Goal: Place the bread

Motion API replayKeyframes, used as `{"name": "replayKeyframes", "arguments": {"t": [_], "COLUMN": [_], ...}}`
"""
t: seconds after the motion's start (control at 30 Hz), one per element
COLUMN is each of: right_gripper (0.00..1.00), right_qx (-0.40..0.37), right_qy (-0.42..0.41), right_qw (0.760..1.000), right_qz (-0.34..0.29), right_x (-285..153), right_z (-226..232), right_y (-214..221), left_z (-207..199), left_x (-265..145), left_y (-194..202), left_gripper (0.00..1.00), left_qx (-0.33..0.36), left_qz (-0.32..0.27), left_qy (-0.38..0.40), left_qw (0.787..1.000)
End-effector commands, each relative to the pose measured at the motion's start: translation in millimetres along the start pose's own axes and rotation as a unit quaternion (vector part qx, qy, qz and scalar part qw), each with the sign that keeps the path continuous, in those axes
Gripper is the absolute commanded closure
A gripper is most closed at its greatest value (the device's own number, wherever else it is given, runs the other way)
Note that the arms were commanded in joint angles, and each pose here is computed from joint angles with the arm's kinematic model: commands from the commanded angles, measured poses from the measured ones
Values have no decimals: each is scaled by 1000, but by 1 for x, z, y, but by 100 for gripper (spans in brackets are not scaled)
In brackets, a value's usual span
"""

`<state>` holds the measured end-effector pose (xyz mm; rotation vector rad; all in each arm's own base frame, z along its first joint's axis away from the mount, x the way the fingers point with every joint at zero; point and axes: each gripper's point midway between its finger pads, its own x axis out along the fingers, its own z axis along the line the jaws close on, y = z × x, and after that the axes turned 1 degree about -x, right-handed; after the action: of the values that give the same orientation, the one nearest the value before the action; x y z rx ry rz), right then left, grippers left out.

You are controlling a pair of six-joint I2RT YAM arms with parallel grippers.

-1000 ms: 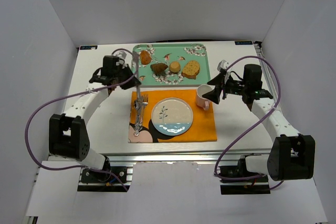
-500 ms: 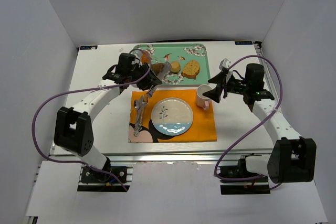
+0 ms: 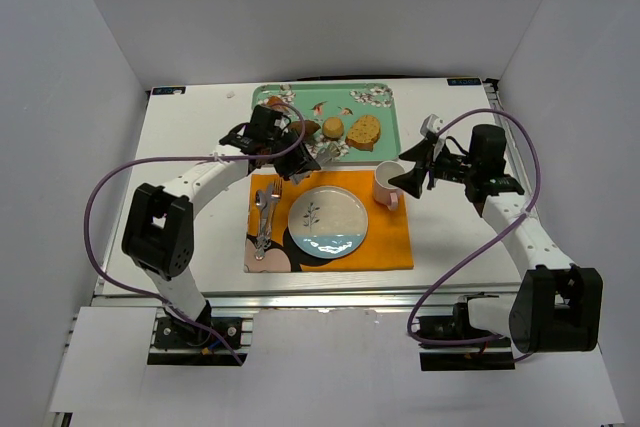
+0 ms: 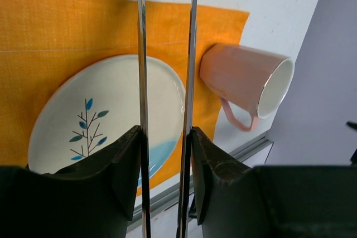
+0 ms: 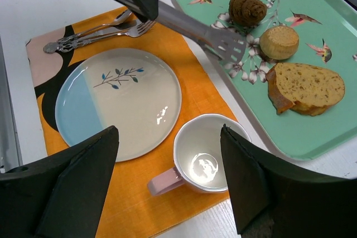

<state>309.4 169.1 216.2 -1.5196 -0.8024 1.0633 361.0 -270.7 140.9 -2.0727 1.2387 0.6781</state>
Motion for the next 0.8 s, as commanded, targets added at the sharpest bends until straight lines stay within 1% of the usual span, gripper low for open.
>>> {"name": "replayKeyframes", "arguments": {"t": [0.0,0.17,0.5,0.77], "right_gripper": [22,22,22,22], "right_qx": [-16,-15,-14,-14], "right_qy": [-2,-2,1,0], "right_qw": [1000,1000,1000,1000], "right_qz": [-14,-15,-14,-16], "right_x": [-3,-2,-3,-3], "right_z": [1,1,-1,-2], "right_y": [-8,-7,-5,-5], "left_z": [-34,-47,-48,-47], "left_x": [-12,-2,10,12], "left_y": [-27,-35,-37,-36], "left_gripper": [51,51,50,50], "left_qx": [-25,-84,-132,-197], "left_qz": [-62,-83,-83,-86], "left_qy": [38,84,102,124], "left_qw": [997,989,982,969]}}
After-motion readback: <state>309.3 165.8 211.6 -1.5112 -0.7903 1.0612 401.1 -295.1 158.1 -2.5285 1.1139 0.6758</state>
